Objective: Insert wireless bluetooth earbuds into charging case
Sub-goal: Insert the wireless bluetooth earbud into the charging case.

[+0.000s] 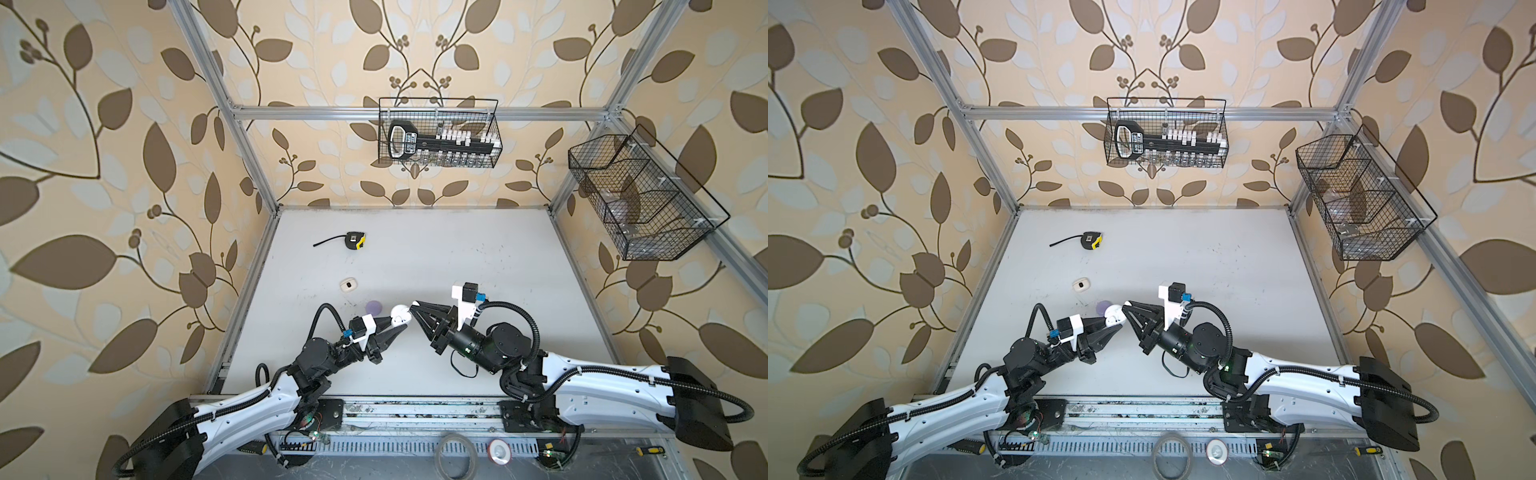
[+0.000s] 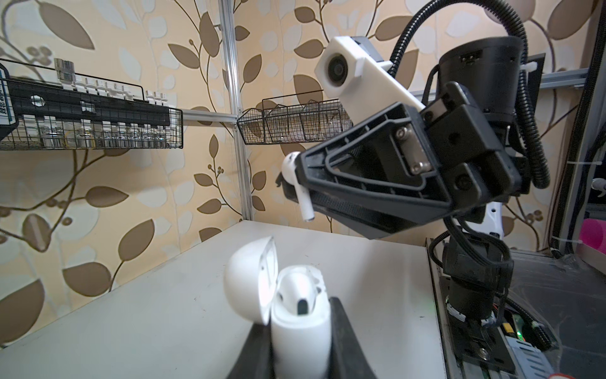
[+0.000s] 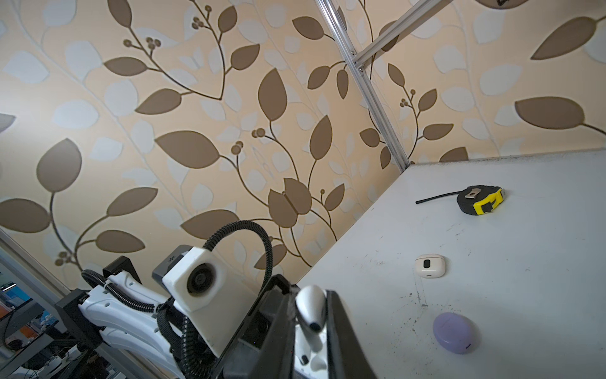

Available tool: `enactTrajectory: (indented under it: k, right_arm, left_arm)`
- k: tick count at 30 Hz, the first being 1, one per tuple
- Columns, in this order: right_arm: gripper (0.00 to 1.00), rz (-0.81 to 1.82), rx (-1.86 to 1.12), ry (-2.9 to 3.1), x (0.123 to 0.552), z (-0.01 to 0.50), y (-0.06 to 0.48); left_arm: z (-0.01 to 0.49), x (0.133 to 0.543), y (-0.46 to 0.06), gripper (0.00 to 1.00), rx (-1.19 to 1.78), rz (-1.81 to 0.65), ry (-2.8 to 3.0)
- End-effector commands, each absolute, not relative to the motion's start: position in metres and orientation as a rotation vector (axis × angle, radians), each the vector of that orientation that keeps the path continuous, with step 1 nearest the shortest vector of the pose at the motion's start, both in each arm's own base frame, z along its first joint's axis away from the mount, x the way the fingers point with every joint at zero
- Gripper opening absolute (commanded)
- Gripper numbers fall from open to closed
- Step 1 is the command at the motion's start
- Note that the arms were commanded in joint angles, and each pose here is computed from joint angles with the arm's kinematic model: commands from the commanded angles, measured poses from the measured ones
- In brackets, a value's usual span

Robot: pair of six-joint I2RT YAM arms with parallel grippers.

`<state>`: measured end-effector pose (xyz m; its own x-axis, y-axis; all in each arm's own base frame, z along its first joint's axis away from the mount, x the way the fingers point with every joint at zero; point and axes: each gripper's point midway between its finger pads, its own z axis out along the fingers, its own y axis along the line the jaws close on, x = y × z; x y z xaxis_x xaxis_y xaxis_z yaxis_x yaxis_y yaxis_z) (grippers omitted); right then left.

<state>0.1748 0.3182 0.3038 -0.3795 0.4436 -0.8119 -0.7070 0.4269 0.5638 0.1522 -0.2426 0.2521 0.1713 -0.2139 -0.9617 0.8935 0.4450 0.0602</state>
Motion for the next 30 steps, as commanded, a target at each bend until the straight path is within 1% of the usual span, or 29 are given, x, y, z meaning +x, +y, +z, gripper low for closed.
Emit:
enactTrajectory:
  k: [1,15,23,30]
  right_arm:
    - [0.18,1.267,-0.215,1.497,0.172,0.304,0.317]
    - [0.17,1.29,-0.232,1.505,0.163,0.296,0.331]
    - [0.16,1.257,-0.211,1.52,0.167,0.288,0.331]
    - [0.16,1.245,-0.187,1.507,0.171,0.29,0.328]
  left_arm:
    - [0.281,0.145,-0.239,0.0,0.732,-0.934,1.022]
    - [0.281,0.144,-0.238,0.0,0.729,-0.932,1.019]
    - [0.283,0.144,-0.237,0.0,0.726,-0.932,1.012]
    - [0.282,0.143,-0.237,0.0,0.728,-0.932,1.013]
